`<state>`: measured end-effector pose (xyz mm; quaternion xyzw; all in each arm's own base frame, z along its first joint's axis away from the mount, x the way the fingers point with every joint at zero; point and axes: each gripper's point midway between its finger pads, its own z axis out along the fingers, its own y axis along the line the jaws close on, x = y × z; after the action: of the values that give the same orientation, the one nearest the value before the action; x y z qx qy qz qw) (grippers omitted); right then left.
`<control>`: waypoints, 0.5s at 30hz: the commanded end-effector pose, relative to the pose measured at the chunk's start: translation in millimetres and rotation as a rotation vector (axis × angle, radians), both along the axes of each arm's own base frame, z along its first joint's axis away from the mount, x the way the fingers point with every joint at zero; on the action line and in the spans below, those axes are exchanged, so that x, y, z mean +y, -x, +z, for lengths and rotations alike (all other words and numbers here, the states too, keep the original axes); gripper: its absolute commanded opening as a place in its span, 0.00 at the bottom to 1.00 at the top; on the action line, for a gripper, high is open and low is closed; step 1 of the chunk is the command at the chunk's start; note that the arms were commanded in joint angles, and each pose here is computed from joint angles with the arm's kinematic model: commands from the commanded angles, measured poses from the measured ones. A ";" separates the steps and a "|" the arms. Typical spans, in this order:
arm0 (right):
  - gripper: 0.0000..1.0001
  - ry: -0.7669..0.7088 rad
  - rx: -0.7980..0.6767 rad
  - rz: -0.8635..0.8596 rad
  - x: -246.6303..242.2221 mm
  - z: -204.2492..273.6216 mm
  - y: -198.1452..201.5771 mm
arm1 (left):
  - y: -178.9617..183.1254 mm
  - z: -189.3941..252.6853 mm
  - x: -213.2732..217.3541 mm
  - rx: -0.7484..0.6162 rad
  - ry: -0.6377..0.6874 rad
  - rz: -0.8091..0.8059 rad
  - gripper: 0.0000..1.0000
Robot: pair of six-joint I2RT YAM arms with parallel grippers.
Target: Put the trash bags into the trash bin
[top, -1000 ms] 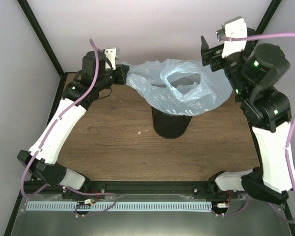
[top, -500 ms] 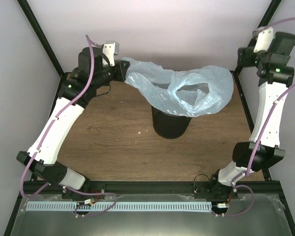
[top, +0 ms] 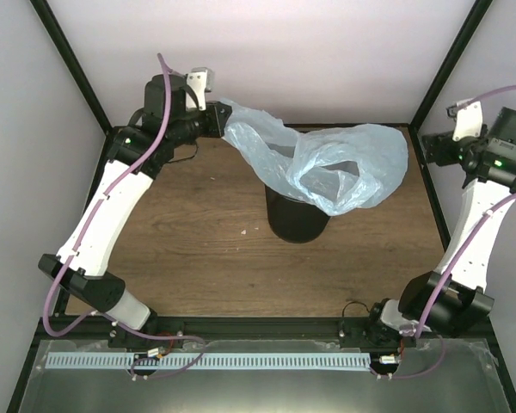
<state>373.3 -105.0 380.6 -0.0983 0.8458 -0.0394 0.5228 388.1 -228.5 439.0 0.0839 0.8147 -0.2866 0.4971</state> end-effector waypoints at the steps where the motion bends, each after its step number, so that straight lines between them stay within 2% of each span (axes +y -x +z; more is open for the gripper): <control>1: 0.82 0.062 0.067 0.175 12.4 -26.9 22.0 | 1.5 0.8 4.5 0.017 -0.019 0.009 0.04; 6: 0.78 0.219 0.094 0.442 59.7 -51.9 75.3 | 0.3 -4.0 8.7 0.028 -0.041 0.029 0.04; 9: 0.75 0.226 0.121 0.601 83.3 -59.9 97.5 | 1.5 0.0 7.4 0.027 -0.026 0.024 0.04; 15: 0.78 0.230 -0.001 0.685 110.4 -29.6 91.3 | 4.5 8.1 5.9 0.023 -0.019 0.009 0.04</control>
<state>283.8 -23.1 324.7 -0.3803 0.8025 0.0249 0.4591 385.8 -223.8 437.7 0.0796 0.8272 -0.2727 0.4849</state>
